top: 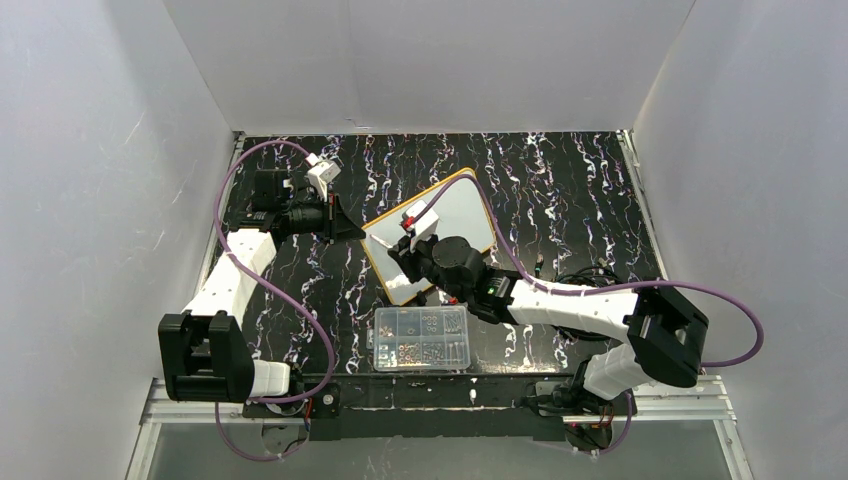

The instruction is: Write a sentence on the whiteboard

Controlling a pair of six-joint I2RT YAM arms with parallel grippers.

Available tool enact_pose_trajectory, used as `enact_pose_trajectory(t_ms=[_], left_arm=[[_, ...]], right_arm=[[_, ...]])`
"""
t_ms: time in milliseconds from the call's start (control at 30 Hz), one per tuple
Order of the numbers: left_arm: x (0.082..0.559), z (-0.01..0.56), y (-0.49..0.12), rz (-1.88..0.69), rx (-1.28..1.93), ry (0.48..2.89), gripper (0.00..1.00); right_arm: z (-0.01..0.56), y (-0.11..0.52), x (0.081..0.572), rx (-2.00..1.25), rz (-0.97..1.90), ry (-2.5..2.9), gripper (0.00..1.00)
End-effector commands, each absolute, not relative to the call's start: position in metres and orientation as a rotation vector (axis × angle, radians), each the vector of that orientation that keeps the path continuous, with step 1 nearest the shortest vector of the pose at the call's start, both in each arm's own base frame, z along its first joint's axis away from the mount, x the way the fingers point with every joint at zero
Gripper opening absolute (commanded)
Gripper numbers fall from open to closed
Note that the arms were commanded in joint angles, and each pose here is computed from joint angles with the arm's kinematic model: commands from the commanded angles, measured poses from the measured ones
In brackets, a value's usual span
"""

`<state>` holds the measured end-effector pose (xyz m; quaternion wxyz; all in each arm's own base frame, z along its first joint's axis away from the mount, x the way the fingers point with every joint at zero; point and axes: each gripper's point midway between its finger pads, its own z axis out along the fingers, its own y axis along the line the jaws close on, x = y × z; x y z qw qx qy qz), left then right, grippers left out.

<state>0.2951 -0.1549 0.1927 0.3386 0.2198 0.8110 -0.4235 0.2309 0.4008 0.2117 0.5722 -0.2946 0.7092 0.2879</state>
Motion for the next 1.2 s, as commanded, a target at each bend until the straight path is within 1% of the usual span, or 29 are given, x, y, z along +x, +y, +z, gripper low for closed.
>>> enact_pose_trajectory(t_ms=[0,400,767,900,1167], left_arm=[[0.285,0.201,-0.156,-1.100,0.598,2.090,0.00],[0.285,0.203,-0.156,-1.093,0.600,2.086,0.00],[0.285,0.203,-0.155,-1.087,0.601,2.088,0.00],[0.285,0.203,-0.155,-1.088,0.599,2.089,0.00],[0.285,0.203,-0.155,-1.089,0.601,2.088,0.00]], right_arm=[[0.220,0.403,0.230,-0.671,0.679,1.643,0.01],[0.203,0.394,0.216,-0.698,0.660,1.698,0.01],[0.227,0.392,0.207,-0.692,0.690,1.652,0.01],[0.238,0.389,0.211,-0.645,0.691,1.620,0.01],[0.234,0.393,0.224,-0.615,0.624,1.621,0.01]])
